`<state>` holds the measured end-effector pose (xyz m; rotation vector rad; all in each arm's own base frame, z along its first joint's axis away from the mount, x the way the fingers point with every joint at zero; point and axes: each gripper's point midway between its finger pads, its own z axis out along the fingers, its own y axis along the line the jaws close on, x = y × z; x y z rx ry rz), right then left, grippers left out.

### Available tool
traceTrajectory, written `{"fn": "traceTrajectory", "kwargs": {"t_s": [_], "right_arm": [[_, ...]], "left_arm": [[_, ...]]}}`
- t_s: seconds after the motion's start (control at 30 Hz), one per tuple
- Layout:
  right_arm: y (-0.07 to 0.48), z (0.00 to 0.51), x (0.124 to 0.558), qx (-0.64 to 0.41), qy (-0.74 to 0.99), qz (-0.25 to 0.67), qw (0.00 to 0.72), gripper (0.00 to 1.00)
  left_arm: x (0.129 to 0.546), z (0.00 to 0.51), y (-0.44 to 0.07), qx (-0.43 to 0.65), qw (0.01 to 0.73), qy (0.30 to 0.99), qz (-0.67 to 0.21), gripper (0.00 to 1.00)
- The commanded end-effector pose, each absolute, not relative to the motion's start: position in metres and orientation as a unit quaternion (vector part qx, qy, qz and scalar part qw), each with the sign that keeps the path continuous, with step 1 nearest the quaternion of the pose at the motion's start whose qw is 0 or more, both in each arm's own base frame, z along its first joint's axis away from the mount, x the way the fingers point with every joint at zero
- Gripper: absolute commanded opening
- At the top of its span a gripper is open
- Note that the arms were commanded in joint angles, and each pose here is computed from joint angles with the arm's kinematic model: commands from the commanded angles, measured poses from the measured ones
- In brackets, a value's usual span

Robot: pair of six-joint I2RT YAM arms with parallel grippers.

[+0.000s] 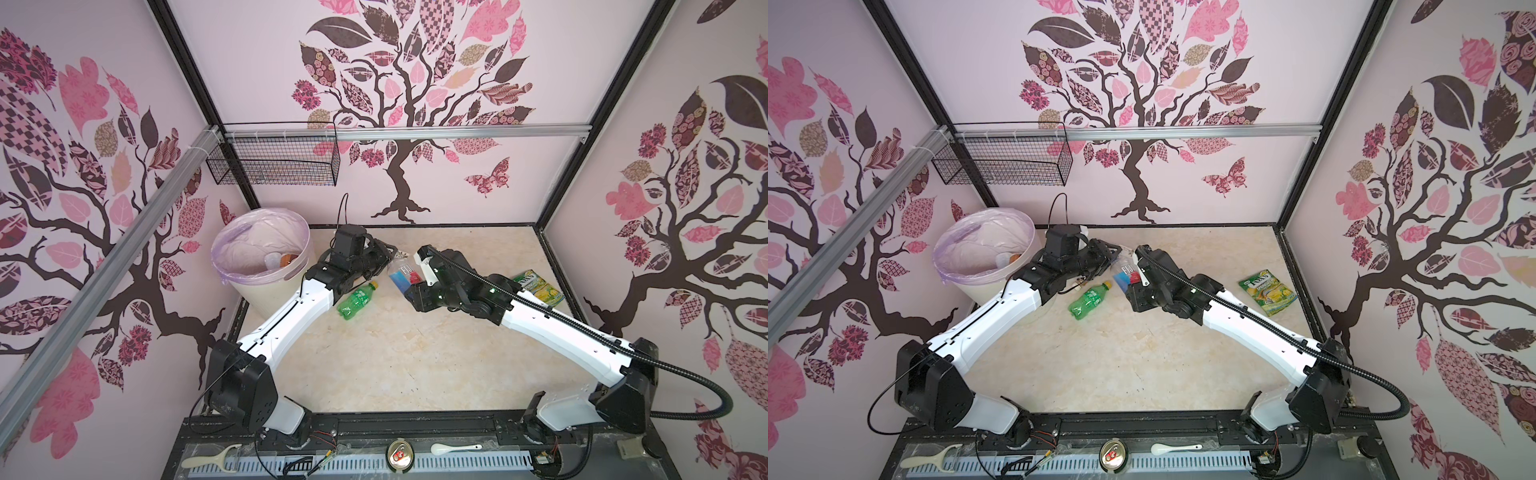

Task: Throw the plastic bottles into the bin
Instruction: 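Grasp the FIJI bottle's blue cap with the left gripper while right gripper releases, then carry the FIJI bottle with the left gripper over the bin and release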

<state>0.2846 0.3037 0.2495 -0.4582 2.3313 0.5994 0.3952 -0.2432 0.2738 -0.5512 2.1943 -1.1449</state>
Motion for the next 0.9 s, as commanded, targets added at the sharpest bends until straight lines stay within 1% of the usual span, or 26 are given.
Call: {"fn": "traceTrajectory", "kwargs": {"t_s": [0.0, 0.07, 0.13, 0.27, 0.33, 0.43, 0.47, 0.63, 0.83, 0.87], "right_arm": [[0.308, 0.245, 0.287, -0.186, 0.896, 0.224, 0.336, 0.51], [0.309, 0.249, 0.288, -0.187, 0.894, 0.225, 0.339, 0.53], [0.31, 0.255, 0.289, -0.19, 0.89, 0.229, 0.346, 0.56], [0.31, 0.269, 0.292, -0.198, 0.884, 0.225, 0.359, 0.69], [0.311, 0.274, 0.292, -0.202, 0.881, 0.226, 0.362, 0.77], [0.312, 0.286, 0.294, -0.203, 0.876, 0.229, 0.372, 0.95], [0.312, 0.291, 0.295, -0.203, 0.874, 0.23, 0.378, 0.99], [0.318, 0.321, 0.3, -0.203, 0.857, 0.245, 0.404, 0.99], [0.329, 0.359, 0.308, -0.207, 0.837, 0.264, 0.432, 0.99], [0.332, 0.365, 0.31, -0.207, 0.833, 0.27, 0.436, 1.0]], "left_arm": [[0.394, 0.278, -0.24, -0.203, 0.308, 0.828, -0.424, 0.32], [0.396, 0.284, -0.24, -0.198, 0.313, 0.829, -0.419, 0.29], [0.397, 0.291, -0.239, -0.192, 0.318, 0.83, -0.415, 0.27], [0.4, 0.304, -0.237, -0.174, 0.327, 0.841, -0.395, 0.27], [0.401, 0.31, -0.232, -0.166, 0.331, 0.846, -0.383, 0.26], [0.404, 0.321, -0.219, -0.16, 0.341, 0.849, -0.37, 0.25], [0.407, 0.325, -0.21, -0.162, 0.347, 0.85, -0.362, 0.25], [0.419, 0.351, -0.155, -0.19, 0.401, 0.845, -0.299, 0.25], [0.432, 0.42, -0.089, -0.211, 0.521, 0.803, -0.197, 0.25], [0.433, 0.432, -0.075, -0.22, 0.54, 0.793, -0.176, 0.27]]}}
